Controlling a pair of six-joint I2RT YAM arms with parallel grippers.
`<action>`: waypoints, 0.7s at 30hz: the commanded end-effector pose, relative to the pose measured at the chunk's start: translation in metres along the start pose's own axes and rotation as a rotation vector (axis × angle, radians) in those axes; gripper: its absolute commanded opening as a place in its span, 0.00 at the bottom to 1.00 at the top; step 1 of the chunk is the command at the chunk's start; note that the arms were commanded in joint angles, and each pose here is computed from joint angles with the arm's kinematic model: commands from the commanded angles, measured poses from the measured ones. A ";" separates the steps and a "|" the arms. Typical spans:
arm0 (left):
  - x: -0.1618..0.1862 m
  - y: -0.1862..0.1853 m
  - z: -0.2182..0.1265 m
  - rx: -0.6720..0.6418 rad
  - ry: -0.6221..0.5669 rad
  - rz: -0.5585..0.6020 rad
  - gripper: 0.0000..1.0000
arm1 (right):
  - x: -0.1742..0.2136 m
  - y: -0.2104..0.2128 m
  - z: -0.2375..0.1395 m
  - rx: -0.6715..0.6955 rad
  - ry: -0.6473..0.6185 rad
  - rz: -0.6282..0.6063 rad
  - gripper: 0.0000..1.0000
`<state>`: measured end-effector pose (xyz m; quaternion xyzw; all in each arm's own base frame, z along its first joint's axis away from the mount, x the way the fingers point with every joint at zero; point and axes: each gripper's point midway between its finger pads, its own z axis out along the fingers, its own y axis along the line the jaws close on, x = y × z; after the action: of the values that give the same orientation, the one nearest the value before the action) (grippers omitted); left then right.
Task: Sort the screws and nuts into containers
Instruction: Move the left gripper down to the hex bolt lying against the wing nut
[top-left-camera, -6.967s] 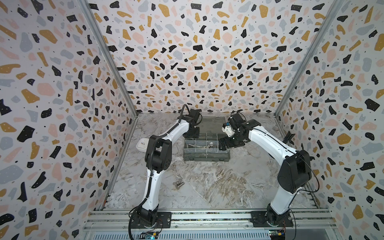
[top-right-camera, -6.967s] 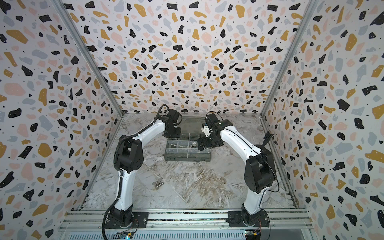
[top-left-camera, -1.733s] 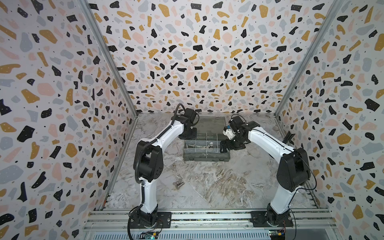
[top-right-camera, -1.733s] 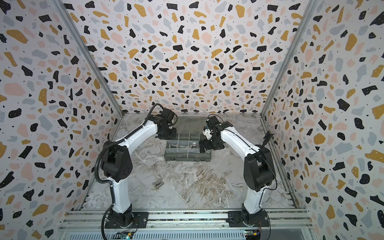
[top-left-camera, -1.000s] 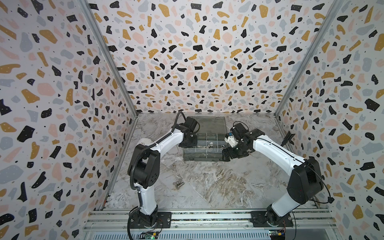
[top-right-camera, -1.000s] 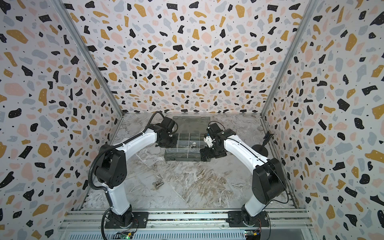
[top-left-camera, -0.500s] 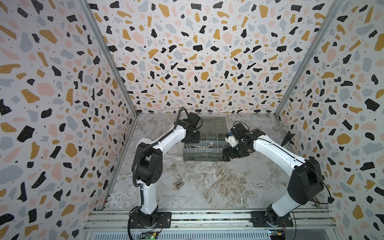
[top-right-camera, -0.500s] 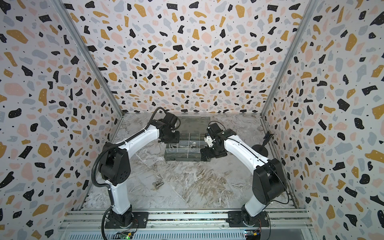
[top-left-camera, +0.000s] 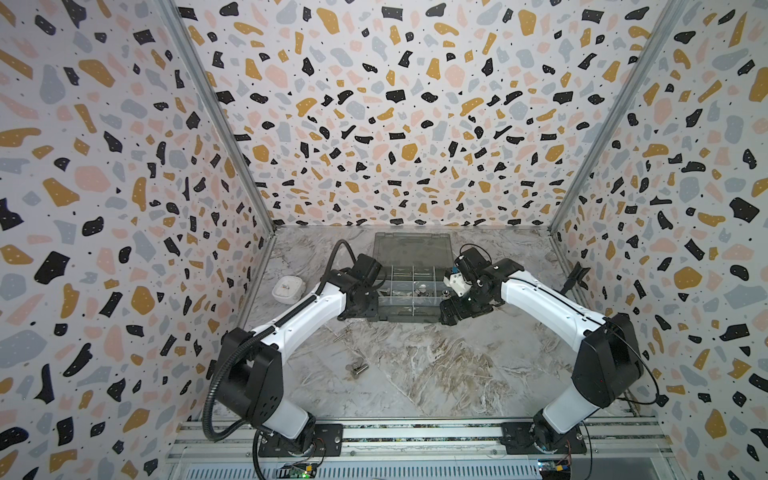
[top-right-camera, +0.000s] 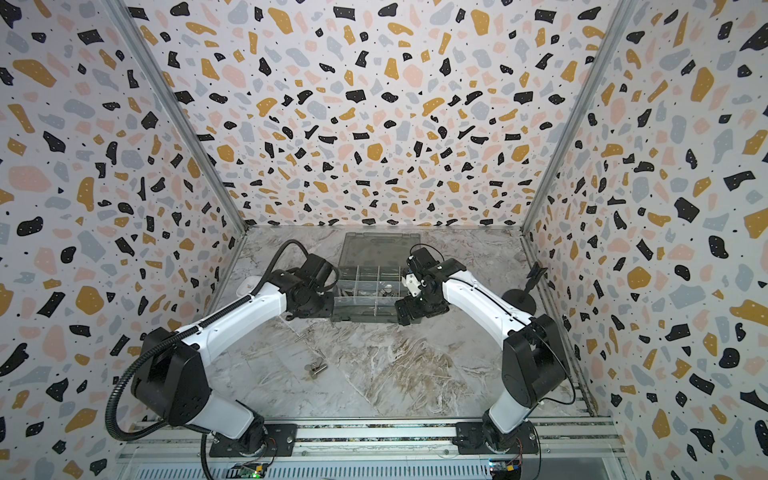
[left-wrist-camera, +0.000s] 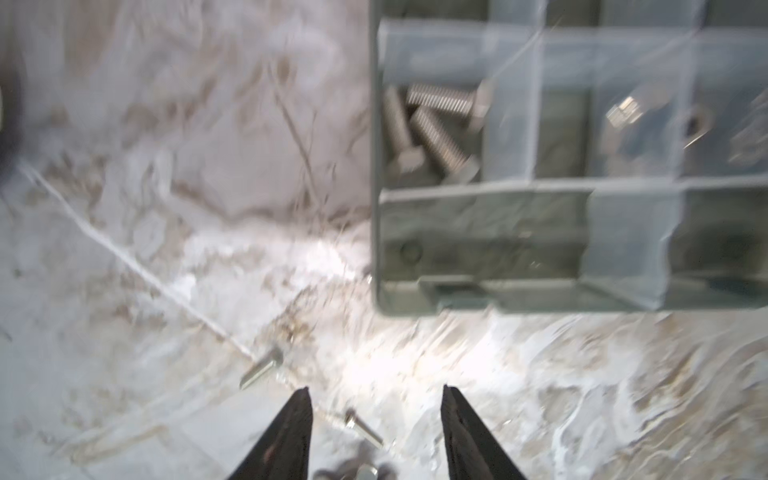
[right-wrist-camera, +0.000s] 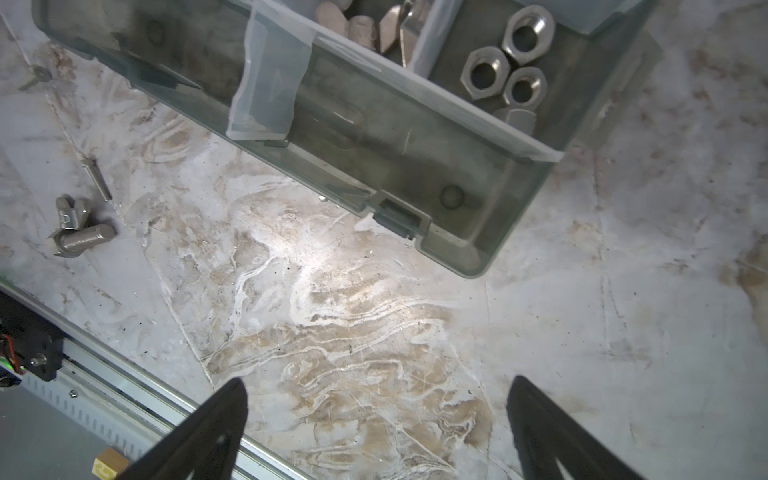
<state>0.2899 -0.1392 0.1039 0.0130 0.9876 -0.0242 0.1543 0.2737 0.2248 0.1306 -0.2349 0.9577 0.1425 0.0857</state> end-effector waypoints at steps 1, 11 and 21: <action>0.030 0.006 -0.005 0.034 0.029 -0.047 0.51 | -0.006 0.014 -0.006 -0.020 -0.014 -0.047 0.98; 0.113 0.012 0.008 0.113 0.149 0.003 0.49 | 0.005 0.027 0.001 -0.026 0.011 -0.082 0.98; 0.142 0.011 0.020 0.129 0.216 0.055 0.47 | 0.021 0.029 0.000 -0.022 0.015 -0.063 0.99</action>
<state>0.1651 -0.1229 0.0445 0.0447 0.9949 -0.0729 0.0526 0.2465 0.2435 0.1182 -0.2714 0.9494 0.1441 0.0643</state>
